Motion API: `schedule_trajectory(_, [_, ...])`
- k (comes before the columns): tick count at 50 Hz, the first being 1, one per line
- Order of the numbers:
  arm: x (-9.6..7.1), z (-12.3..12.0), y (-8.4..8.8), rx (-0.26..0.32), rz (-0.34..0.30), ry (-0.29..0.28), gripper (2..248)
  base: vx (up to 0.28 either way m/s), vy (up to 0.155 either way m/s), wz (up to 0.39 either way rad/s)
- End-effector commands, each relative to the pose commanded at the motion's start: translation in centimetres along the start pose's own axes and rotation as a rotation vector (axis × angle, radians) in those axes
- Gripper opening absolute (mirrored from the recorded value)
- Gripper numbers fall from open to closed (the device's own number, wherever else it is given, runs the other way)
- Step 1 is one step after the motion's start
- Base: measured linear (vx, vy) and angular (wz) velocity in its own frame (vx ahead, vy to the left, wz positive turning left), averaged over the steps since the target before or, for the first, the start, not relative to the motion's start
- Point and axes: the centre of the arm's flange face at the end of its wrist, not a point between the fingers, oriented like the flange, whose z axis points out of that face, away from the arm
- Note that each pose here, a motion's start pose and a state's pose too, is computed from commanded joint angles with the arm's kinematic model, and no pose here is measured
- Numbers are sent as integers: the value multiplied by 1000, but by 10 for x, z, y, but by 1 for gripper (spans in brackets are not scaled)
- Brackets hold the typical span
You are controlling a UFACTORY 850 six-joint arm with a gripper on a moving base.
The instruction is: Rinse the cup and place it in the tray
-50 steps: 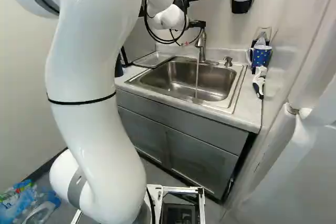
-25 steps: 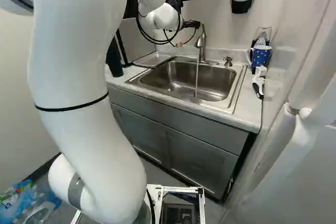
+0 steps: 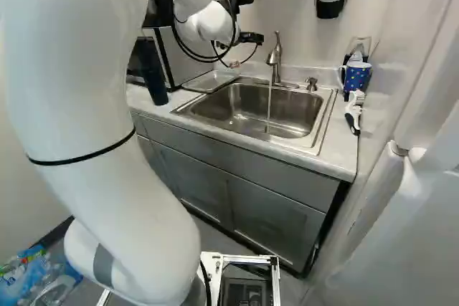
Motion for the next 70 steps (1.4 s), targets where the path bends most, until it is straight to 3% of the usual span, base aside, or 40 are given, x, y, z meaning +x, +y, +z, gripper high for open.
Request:
schedule_trajectory(12, [-9,-7,-8,12,-4,-88,247,0,0,0])
schedule_trajectory(62, [-48,-27,-10,16,72,-513,247,0,0,0])
schedule_trajectory(70, [-53,-34,-9,16,81,-548,247,0,0,0])
